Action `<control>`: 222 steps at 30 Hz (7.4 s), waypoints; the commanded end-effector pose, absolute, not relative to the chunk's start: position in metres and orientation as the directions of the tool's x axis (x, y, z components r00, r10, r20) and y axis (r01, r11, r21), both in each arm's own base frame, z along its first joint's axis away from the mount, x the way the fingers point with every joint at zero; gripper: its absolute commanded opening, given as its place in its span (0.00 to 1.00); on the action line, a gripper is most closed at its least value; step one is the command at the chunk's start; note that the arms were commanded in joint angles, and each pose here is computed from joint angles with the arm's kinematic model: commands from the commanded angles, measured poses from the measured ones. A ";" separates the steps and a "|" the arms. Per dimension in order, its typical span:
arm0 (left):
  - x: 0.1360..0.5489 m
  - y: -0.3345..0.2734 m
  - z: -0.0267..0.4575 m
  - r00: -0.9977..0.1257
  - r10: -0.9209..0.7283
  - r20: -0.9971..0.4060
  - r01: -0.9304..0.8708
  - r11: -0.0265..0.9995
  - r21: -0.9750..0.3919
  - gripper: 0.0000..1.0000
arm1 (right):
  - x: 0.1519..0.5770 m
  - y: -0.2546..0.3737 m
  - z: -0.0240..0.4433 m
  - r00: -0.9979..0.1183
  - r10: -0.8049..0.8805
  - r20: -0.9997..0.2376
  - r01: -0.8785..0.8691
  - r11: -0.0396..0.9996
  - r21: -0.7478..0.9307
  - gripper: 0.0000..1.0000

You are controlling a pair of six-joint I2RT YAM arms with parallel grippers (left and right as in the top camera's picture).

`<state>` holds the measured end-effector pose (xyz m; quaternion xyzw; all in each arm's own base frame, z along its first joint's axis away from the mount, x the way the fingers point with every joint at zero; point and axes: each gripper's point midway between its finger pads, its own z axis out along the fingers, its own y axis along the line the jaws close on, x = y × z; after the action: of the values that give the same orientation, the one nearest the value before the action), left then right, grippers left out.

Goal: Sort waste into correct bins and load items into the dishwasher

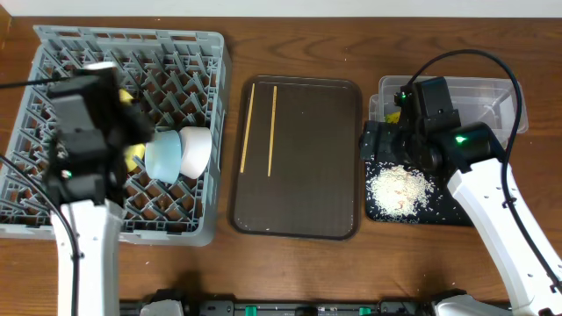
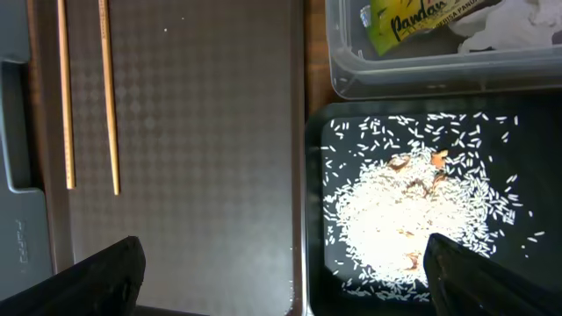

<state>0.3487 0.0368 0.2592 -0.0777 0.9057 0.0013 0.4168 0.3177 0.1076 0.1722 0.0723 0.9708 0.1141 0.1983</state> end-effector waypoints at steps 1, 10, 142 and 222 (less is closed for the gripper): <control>0.347 -0.031 0.249 -0.704 -0.184 -0.686 -0.004 0.967 -0.255 0.49 | 0.322 0.103 0.172 -0.907 0.194 -0.374 0.108 0.965 0.238 0.99; 0.381 -0.121 0.154 -0.813 0.115 -0.571 0.192 0.978 -0.076 0.47 | 0.322 0.104 0.172 -0.905 0.193 -0.378 0.106 0.966 0.238 0.99; 0.393 -0.154 -0.017 -0.959 0.071 -0.276 0.104 0.989 -0.109 0.08 | 0.321 0.103 0.153 -0.930 0.186 -0.316 0.122 0.970 0.210 0.99; 0.306 -0.060 0.326 -0.300 -0.262 -0.917 0.027 0.959 -0.282 0.94 | 0.310 0.100 0.149 -0.944 0.182 -0.276 0.132 0.973 0.191 0.99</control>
<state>0.3140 -0.0698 0.3427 0.0017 0.8047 -0.0630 0.5903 0.3074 0.1039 0.1469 0.0756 0.9827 0.0909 0.1426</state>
